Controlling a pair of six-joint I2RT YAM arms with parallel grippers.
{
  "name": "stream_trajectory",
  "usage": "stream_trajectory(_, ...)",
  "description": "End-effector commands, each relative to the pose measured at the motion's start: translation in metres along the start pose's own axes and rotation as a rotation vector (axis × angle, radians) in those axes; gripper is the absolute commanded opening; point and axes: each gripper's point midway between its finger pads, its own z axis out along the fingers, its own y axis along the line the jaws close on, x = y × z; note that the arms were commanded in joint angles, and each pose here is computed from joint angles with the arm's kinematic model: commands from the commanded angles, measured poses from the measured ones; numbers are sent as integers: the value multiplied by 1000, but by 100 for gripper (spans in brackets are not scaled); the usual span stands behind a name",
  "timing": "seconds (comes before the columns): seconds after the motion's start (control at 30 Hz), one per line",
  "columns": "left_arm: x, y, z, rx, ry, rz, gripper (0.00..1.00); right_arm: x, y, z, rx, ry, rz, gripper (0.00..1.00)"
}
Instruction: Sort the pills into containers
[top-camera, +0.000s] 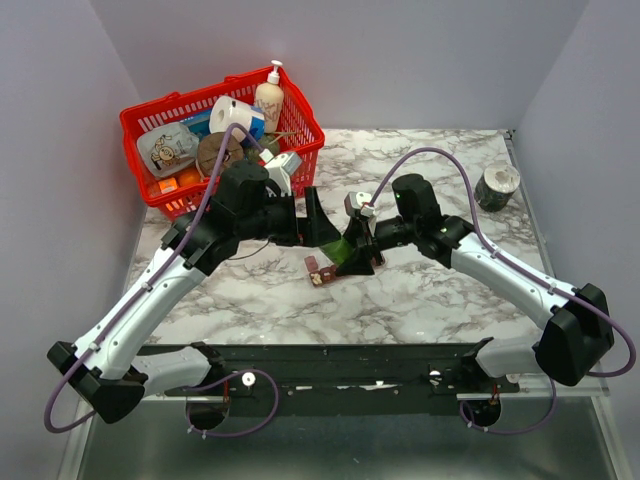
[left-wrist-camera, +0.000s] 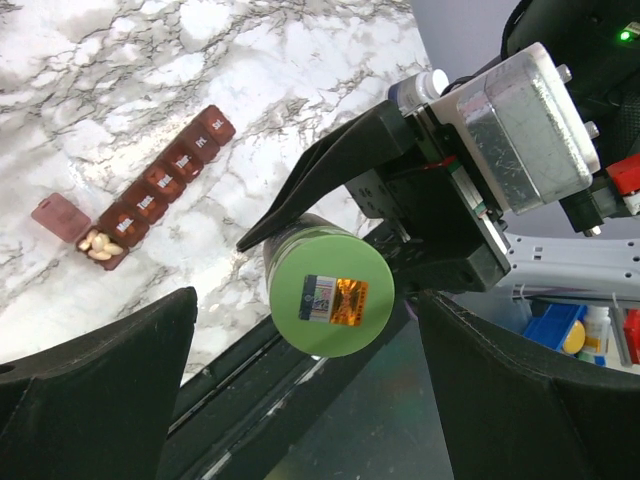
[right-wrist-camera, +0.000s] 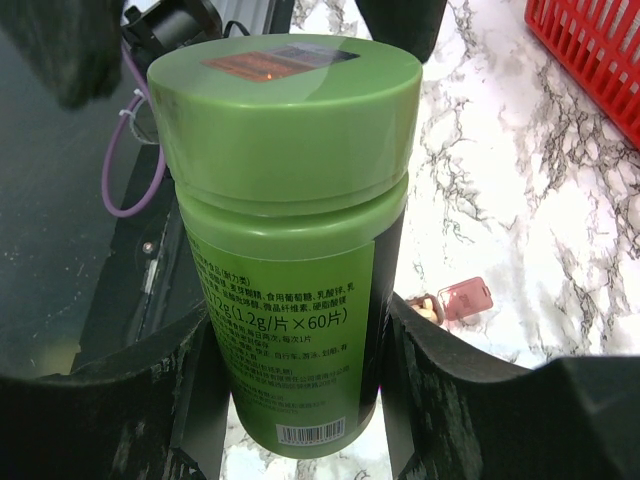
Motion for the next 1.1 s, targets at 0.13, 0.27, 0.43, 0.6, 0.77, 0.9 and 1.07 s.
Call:
stream_trajectory(0.13,1,-6,11,-22,25,4,97,-17,-8,-1,20,-31,-46,0)
stream_trajectory(0.27,2,-1,13,-55,31,14,79,-17,-9,-1,22,-31,-46,0)
stream_trajectory(0.43,10,1,16,-55,74,34,41,-18,-8,-2,19,-33,-49,1)
stream_trajectory(0.6,23,-1,20,19,140,146,33,-19,-5,-2,5,-37,-49,1)
stream_trajectory(0.77,54,-32,12,400,277,307,34,-22,2,-2,-28,-51,-49,0)
stream_trajectory(0.9,64,-44,-4,668,342,347,34,-26,14,-3,-87,-76,-64,1)
stream_trajectory(1.07,74,-34,-8,702,438,413,37,-30,28,-5,-155,-103,-85,1)
